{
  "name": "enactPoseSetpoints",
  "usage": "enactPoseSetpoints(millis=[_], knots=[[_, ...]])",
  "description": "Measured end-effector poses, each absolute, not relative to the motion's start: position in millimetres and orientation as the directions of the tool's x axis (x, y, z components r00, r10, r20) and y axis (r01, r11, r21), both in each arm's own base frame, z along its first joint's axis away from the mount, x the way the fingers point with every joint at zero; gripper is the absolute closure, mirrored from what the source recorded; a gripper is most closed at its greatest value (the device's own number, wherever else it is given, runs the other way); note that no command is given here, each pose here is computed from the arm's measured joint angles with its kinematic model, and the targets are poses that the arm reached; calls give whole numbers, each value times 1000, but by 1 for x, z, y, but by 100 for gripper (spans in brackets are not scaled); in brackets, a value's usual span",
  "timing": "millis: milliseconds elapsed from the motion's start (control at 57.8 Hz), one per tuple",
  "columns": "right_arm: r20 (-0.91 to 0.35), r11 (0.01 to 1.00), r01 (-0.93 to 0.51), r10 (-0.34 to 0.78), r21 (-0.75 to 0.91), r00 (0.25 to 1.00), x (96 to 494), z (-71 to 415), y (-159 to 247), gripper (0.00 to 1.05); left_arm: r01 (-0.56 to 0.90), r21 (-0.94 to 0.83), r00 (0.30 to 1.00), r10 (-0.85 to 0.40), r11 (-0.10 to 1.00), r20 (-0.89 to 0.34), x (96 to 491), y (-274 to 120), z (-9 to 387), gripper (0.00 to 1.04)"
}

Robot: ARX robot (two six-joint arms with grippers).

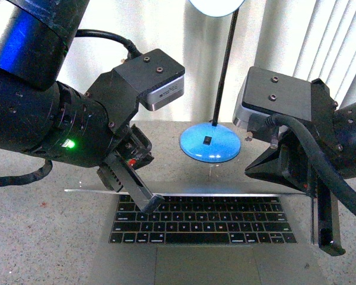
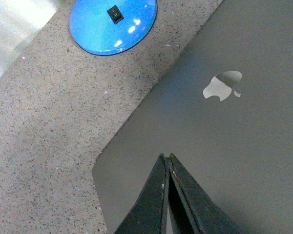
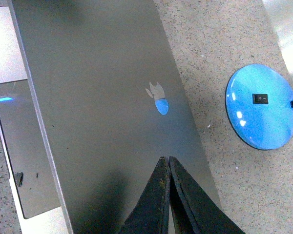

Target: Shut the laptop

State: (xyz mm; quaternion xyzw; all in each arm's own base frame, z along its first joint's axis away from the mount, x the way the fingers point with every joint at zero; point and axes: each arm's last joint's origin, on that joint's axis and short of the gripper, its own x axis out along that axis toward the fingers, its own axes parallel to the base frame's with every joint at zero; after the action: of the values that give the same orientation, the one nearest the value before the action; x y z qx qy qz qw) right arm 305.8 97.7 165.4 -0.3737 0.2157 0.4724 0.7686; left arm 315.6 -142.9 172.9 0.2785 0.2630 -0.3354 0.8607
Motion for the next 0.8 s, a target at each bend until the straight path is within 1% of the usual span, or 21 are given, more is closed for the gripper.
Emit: enactPoseSetpoints(millis=[398, 797], knots=[[-693, 272, -891, 560, -364, 454, 304, 161, 98, 102, 742, 279, 612, -445, 610, -653, 309, -145, 164, 101], [-708, 257, -903, 561, -343, 429, 301, 149, 102, 102, 751, 261, 595, -451, 607, -665, 304, -146, 154, 101]])
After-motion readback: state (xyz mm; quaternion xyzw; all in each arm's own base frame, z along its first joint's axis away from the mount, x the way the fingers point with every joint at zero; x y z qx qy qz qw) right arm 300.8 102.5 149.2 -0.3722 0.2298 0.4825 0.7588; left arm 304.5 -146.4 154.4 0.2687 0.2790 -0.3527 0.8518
